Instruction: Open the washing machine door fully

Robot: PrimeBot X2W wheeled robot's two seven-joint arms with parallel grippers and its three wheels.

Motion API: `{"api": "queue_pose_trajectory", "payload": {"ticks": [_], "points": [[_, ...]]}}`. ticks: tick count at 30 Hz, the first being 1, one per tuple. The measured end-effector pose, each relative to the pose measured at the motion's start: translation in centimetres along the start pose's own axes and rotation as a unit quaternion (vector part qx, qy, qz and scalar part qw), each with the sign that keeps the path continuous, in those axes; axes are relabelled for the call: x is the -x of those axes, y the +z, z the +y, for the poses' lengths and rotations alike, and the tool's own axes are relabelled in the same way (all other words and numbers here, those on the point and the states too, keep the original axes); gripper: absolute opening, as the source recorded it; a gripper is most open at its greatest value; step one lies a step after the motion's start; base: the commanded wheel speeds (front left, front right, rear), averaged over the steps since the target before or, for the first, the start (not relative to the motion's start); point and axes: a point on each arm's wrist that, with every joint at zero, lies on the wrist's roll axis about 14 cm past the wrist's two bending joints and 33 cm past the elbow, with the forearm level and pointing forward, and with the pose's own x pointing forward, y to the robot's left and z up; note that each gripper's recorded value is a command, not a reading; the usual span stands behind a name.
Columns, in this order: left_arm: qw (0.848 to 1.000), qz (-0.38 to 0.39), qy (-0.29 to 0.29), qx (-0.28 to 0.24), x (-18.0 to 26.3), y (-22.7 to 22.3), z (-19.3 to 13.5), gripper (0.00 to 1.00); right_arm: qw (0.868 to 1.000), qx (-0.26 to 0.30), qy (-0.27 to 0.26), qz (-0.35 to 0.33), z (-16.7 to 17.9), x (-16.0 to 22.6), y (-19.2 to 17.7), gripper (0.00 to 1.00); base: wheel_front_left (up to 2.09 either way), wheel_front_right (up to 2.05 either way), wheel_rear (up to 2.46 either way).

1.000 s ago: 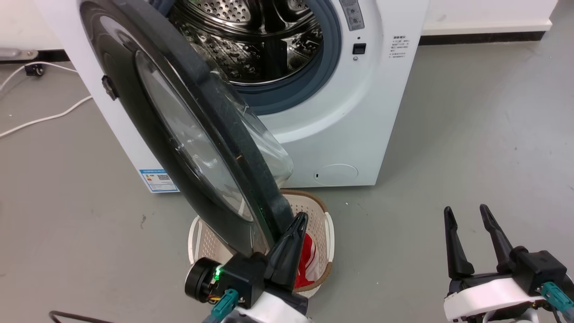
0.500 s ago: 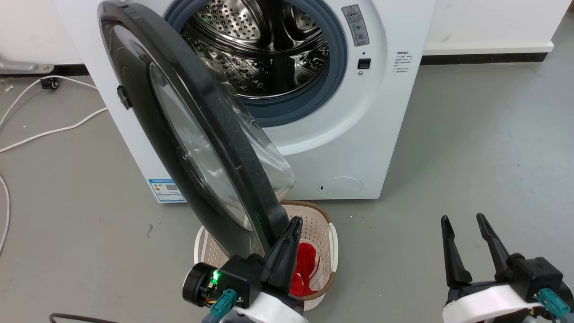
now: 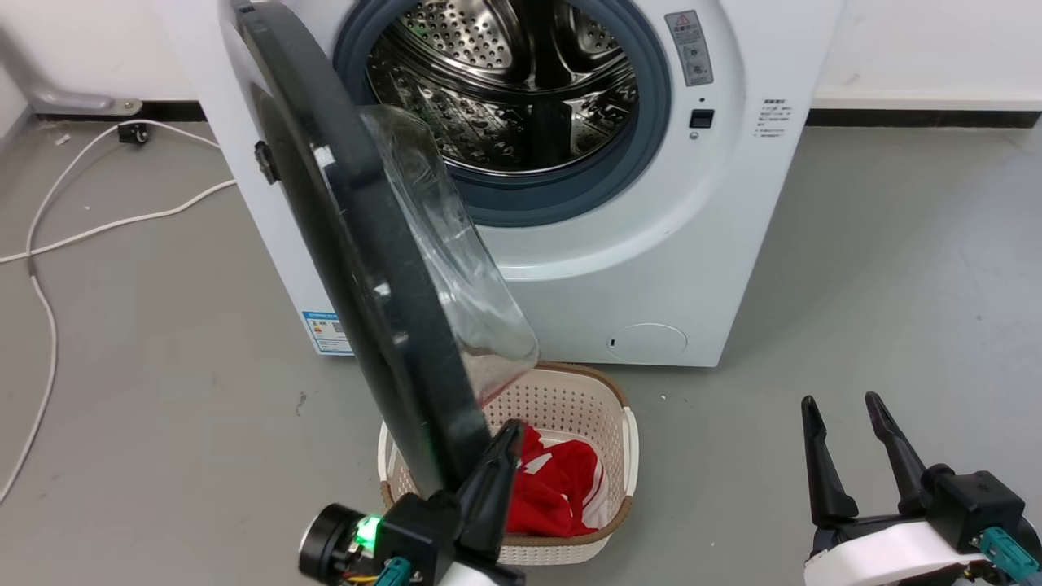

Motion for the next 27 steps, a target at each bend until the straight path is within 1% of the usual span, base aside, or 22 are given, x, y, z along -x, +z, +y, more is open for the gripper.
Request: {"api": "queue_pose_trajectory", "payload": {"ticks": [5, 13, 19, 27], "points": [[1.0, 0.008, 0.022, -0.016, 1.2, 0.1, 1.3, 0.0, 1.0, -0.001, 0.01, 0.0, 0.6, -0.4, -0.1, 1.0, 0.0, 0.0, 0.0], [0.998, 0.011, 0.068, -0.01, 3.3, 0.6, 3.0, 0.0, 0.999, -0.008, 0.034, 0.006, 2.1, -1.4, -0.7, 1.0, 0.0, 0.0, 0.0], [0.99, 0.005, 0.141, -0.021, 5.1, 1.1, 6.7, 0.0, 0.997, -0.011, 0.073, 0.011, 4.5, -2.8, -1.2, 1.0, 0.0, 0.0, 0.0], [0.973, -0.004, 0.231, -0.027, 7.9, 1.7, 11.1, 0.0, 0.992, -0.018, 0.121, 0.018, 7.9, -4.5, -2.0, 1.0, 0.0, 0.0, 0.0]]}}
